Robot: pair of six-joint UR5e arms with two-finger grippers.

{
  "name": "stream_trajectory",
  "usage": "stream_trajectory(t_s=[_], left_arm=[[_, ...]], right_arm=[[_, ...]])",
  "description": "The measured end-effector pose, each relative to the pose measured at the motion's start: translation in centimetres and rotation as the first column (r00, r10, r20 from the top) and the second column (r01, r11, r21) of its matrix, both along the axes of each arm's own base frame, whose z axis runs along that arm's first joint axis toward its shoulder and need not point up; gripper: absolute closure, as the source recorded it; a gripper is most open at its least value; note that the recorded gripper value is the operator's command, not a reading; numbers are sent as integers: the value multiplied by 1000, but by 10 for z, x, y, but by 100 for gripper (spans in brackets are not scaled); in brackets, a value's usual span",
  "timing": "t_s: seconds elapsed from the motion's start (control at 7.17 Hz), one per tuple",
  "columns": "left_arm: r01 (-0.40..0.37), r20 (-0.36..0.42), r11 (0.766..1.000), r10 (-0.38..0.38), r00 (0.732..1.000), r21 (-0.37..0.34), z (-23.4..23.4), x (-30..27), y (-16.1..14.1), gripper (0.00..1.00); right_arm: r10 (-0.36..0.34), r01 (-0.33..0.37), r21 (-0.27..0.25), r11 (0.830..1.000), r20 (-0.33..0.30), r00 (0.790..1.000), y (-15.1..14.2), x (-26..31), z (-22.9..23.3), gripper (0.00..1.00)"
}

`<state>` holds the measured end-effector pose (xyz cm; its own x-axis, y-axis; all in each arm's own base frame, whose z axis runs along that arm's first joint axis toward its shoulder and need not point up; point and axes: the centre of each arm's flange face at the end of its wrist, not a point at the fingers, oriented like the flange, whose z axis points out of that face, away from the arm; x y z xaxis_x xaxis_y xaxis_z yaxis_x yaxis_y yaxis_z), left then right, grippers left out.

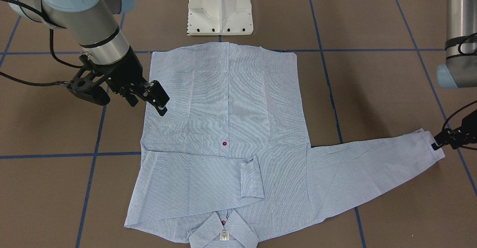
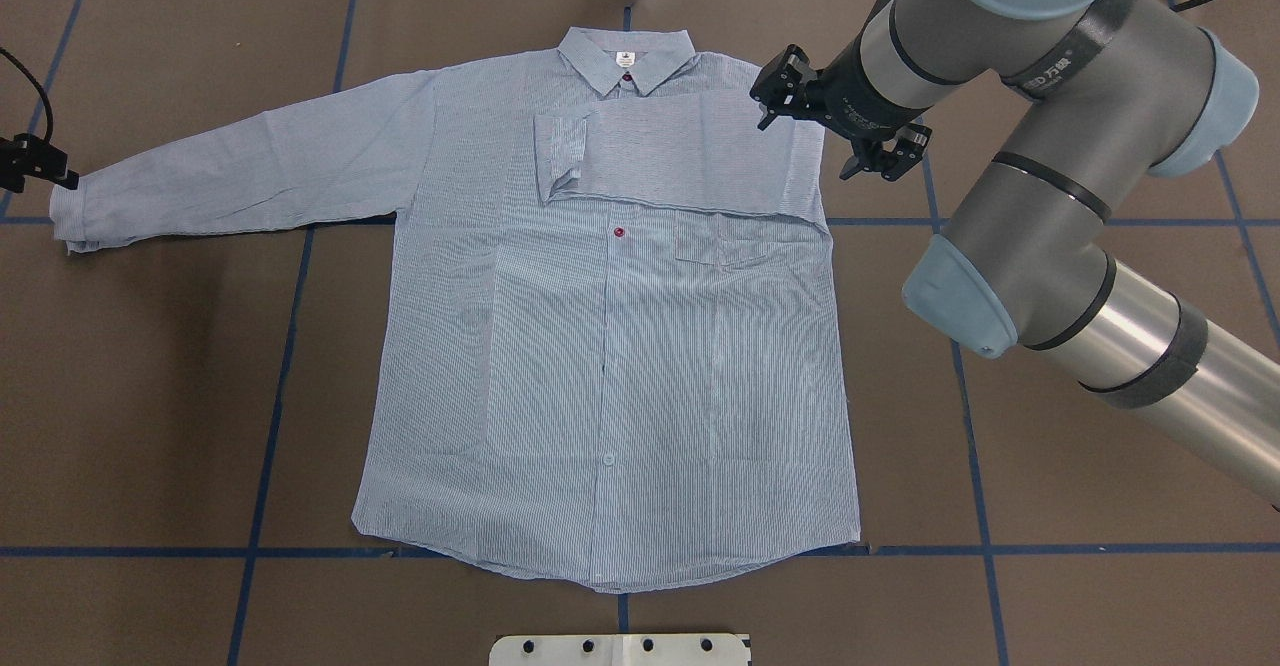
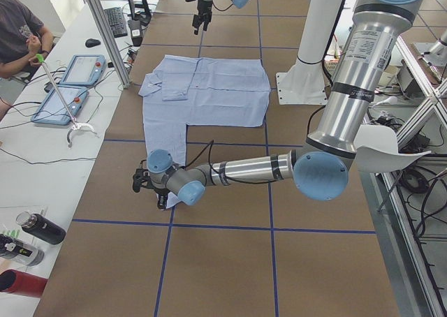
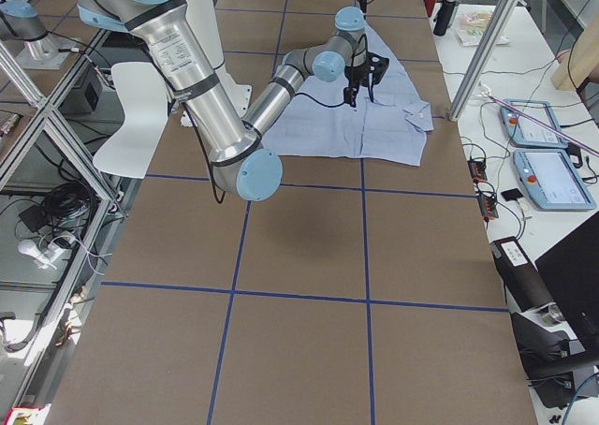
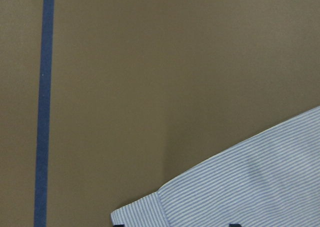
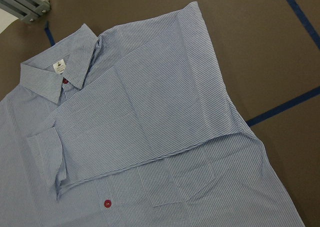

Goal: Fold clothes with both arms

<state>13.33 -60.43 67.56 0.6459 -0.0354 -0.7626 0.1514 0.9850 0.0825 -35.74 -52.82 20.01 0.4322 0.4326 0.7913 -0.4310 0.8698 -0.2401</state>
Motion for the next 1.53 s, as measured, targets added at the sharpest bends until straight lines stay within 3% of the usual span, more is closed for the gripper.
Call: stream_trajectory(t_s=[0.42, 0.7, 0.98, 1.12, 1.25, 1.53], left_arm=[[30, -47, 998, -33, 998, -52, 4, 0, 26, 34], [8, -54, 998, -11, 999, -59, 4, 13, 30, 45], [-8, -53, 998, 5, 999, -62, 6, 21, 34, 58], [-11, -52, 998, 7, 999, -65, 8, 23, 35, 74], [-10, -51, 998, 7, 999, -68, 9, 23, 36, 100], [-10, -50, 998, 6, 999, -70, 9, 23, 37, 100]], right_arm=[[4, -4, -6, 1000, -6, 1000, -1, 2, 4, 0], [9, -9, -7, 1000, -11, 1000, -2, 3, 8, 0], [11, -11, -8, 1000, -12, 1000, -2, 4, 8, 0], [11, -11, -7, 1000, -12, 1000, -2, 4, 8, 0], [12, -12, -8, 1000, -12, 1000, -2, 4, 9, 0], [12, -12, -7, 1000, -13, 1000, -1, 4, 9, 0]])
